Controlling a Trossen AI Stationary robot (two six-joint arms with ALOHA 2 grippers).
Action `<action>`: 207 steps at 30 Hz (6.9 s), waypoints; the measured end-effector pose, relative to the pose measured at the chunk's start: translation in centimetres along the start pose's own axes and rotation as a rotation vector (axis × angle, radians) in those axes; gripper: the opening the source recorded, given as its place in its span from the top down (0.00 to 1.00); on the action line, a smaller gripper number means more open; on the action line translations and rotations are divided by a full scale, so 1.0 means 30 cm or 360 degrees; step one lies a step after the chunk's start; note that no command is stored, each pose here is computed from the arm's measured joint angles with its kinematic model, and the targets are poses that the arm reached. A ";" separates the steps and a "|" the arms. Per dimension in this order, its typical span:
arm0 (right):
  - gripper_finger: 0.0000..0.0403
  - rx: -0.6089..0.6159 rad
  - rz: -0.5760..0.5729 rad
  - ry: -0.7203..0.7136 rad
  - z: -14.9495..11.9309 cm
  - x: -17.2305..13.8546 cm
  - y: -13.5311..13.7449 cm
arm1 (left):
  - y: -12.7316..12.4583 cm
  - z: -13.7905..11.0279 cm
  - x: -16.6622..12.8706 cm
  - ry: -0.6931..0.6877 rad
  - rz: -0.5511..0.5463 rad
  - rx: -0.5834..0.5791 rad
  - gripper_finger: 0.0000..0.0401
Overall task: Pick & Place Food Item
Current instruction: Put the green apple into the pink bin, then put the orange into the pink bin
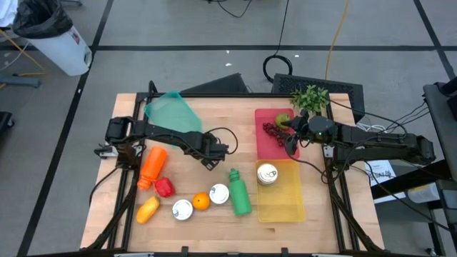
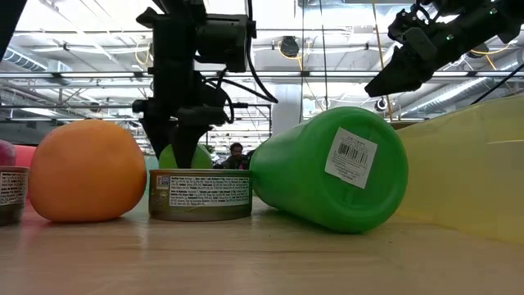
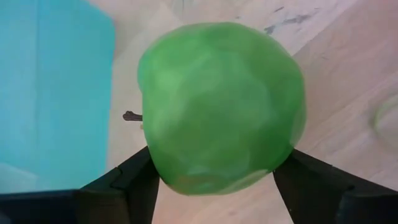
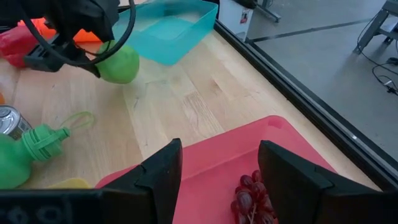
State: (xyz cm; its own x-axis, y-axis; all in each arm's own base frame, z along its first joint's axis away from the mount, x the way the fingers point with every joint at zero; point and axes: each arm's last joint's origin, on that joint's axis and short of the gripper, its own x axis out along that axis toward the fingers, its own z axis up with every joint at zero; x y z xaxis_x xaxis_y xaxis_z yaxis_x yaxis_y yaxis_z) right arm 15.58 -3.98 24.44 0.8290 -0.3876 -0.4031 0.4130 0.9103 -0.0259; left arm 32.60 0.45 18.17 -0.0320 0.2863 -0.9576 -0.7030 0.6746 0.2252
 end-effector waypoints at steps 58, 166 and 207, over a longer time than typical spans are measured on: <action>0.65 -0.0096 0.0662 -0.0608 0.084 0.290 0.227 | -0.281 0.015 -0.227 -0.1337 0.1288 0.2154 0.36; 0.95 0.0414 -0.0326 -0.0199 -0.192 0.432 -0.182 | -0.053 0.103 -0.326 -0.1894 -0.0926 0.0877 0.26; 0.62 0.0199 0.0738 -0.0319 -0.047 -0.101 -0.010 | 0.203 -0.153 -0.384 -0.1905 -0.0944 0.0658 0.26</action>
State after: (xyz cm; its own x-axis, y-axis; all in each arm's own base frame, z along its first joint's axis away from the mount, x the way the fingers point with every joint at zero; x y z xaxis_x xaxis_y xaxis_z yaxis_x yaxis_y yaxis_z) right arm 12.41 -2.88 24.37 0.9864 0.0212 -0.1628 0.0167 0.9735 0.2282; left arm 25.45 -1.86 29.75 0.9586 0.1497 -0.2423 -0.1334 0.9876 0.0824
